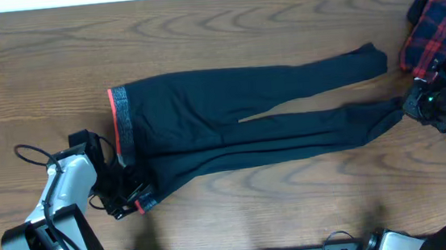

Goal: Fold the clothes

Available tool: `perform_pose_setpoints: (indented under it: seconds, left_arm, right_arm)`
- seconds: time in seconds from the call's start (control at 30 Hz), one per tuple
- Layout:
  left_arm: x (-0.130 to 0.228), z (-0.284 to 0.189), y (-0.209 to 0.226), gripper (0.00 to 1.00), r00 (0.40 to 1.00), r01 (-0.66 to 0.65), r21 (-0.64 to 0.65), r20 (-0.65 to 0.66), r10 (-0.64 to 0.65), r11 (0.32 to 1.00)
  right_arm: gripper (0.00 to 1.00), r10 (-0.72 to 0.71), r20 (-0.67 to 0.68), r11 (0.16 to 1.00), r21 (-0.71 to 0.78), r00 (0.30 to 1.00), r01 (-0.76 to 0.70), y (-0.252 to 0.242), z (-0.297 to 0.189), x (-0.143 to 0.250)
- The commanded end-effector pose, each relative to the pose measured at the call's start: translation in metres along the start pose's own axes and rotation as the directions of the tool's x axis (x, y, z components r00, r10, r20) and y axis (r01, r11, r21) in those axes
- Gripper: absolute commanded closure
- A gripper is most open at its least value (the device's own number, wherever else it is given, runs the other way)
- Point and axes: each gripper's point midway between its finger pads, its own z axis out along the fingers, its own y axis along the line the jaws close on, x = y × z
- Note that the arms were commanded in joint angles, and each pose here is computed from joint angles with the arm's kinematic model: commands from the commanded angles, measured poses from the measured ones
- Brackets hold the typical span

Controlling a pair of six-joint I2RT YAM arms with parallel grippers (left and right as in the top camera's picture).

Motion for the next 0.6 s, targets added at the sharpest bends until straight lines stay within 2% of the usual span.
perform_pose_setpoints:
  seconds: [0.0,0.27,0.57]
  left_arm:
    - [-0.004,-0.001,0.021,0.31,0.998,0.057,-0.112,0.030,-0.054,0.992]
    - [-0.013,0.000,0.012,0.30,0.997,0.057,-0.066,0.059,-0.053,0.996]
    - [0.005,0.024,0.004,0.30,0.999,0.054,0.038,0.006,-0.054,0.998]
  right_arm:
    - [0.99,-0.023,0.016,1.000,-0.001,1.000,0.023,0.004,-0.004,-0.006]
    - [0.99,-0.023,0.015,1.000,0.000,1.000,0.023,0.004,-0.004,-0.005]
    - [0.99,-0.023,0.012,1.000,0.000,1.000,0.023,0.004,-0.004,-0.005]
